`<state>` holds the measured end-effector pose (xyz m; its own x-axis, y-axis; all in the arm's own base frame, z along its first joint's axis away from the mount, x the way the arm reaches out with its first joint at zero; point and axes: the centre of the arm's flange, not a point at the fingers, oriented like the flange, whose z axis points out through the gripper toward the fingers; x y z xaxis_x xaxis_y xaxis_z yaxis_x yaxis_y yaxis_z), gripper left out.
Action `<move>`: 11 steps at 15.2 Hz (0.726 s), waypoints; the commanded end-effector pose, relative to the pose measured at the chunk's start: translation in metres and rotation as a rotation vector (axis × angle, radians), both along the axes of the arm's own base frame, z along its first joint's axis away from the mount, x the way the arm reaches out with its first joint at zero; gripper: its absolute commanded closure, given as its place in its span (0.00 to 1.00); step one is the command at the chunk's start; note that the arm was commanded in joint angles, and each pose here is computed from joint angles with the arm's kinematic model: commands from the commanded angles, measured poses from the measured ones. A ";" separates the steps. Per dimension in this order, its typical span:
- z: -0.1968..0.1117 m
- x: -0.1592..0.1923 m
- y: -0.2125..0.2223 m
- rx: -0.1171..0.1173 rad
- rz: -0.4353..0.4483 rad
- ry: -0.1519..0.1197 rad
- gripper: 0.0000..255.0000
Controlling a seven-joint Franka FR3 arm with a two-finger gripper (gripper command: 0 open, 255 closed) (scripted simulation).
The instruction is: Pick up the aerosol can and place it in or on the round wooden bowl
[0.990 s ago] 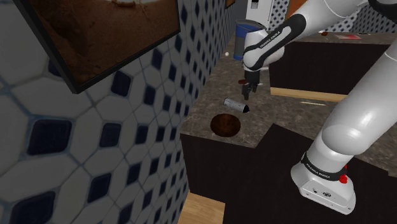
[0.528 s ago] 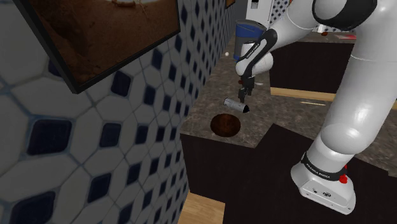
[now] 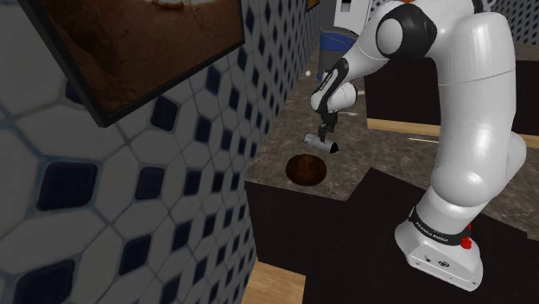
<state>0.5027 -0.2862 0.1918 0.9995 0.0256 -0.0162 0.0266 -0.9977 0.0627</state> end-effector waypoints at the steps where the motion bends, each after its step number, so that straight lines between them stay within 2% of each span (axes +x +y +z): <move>1: -0.017 0.011 -0.017 -0.001 0.005 -0.008 0.00; 5: -0.052 0.037 -0.045 -0.004 0.014 -0.023 0.00; 11: -0.081 0.040 -0.049 -0.004 0.015 -0.024 0.00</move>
<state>0.5420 -0.3348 0.1162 0.9991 0.0408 0.0077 0.0402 -0.9969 0.0672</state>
